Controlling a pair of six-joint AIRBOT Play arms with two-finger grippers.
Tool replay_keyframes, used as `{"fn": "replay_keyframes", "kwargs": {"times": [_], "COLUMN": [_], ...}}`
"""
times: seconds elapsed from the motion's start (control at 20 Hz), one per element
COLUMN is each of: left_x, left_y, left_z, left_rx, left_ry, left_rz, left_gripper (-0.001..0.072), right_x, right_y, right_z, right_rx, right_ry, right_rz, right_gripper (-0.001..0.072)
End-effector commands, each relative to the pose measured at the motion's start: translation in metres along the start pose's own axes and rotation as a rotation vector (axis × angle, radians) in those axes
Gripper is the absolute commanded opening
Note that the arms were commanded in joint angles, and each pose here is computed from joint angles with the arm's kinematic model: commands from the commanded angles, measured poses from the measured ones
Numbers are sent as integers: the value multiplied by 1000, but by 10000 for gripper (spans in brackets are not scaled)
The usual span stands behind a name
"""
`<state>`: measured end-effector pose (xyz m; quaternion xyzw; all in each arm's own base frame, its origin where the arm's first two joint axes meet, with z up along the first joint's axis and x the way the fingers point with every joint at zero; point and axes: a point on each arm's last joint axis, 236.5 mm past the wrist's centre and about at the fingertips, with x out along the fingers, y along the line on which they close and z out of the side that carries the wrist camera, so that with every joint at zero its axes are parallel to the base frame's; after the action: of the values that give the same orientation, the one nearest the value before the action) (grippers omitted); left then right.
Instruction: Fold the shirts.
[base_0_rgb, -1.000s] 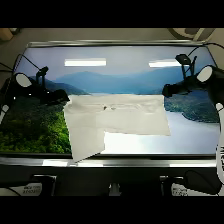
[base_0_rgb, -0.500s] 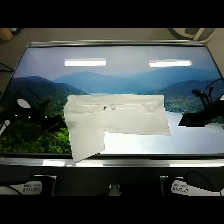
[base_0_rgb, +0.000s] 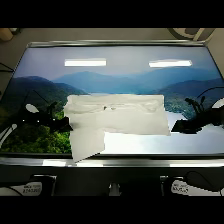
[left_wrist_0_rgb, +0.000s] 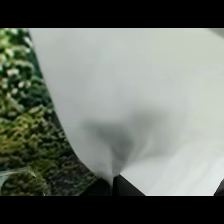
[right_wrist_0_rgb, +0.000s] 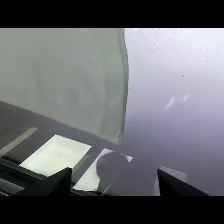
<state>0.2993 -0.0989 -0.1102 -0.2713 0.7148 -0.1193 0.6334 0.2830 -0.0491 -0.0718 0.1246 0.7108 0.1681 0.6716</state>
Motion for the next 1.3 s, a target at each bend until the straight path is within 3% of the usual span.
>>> {"fn": "replay_keyframes", "kwargs": {"times": [0.0, 0.35, 0.45, 0.5, 0.55, 0.75, 0.9, 1.0, 1.1, 1.25], "left_x": [-4, -35, -39, -42, -48, -169, -365, -496, -582, -614], "left_y": [-8, -30, -33, -35, -39, -113, -229, -290, -318, -322], "left_z": [-2, 1, 3, 3, 6, 47, 9, -76, -172, -255], "left_rx": [37, 144, 151, 156, 168, 352, 591, 765, 863, 920], "left_ry": [-8, -113, -130, -133, -147, -491, -994, -1395, -1729, -1914], "left_rz": [-8, -14, -15, -17, -19, -46, -112, -138, -186, -234], "left_gripper": [26, 26, 27, 26, 26, 24, 25, 25, 25, 25], "right_x": [27, 54, 66, 69, 67, -34, -249, -400, -505, -551], "right_y": [4, 15, 26, 30, 37, 72, 145, 227, 294, 323], "right_z": [-3, 21, 21, 24, 26, 66, 100, 46, -46, -140], "right_rx": [39, 84, 42, 12, -9, -220, -477, -637, -735, -693], "right_ry": [-18, -94, -57, -58, -53, -212, -760, -1200, -1606, -1848], "right_rz": [45, 129, 134, 120, 124, 79, -235, -471, -717, -906], "right_gripper": [580, 543, 379, 138, 26, 24, 24, 25, 24, 24]}}
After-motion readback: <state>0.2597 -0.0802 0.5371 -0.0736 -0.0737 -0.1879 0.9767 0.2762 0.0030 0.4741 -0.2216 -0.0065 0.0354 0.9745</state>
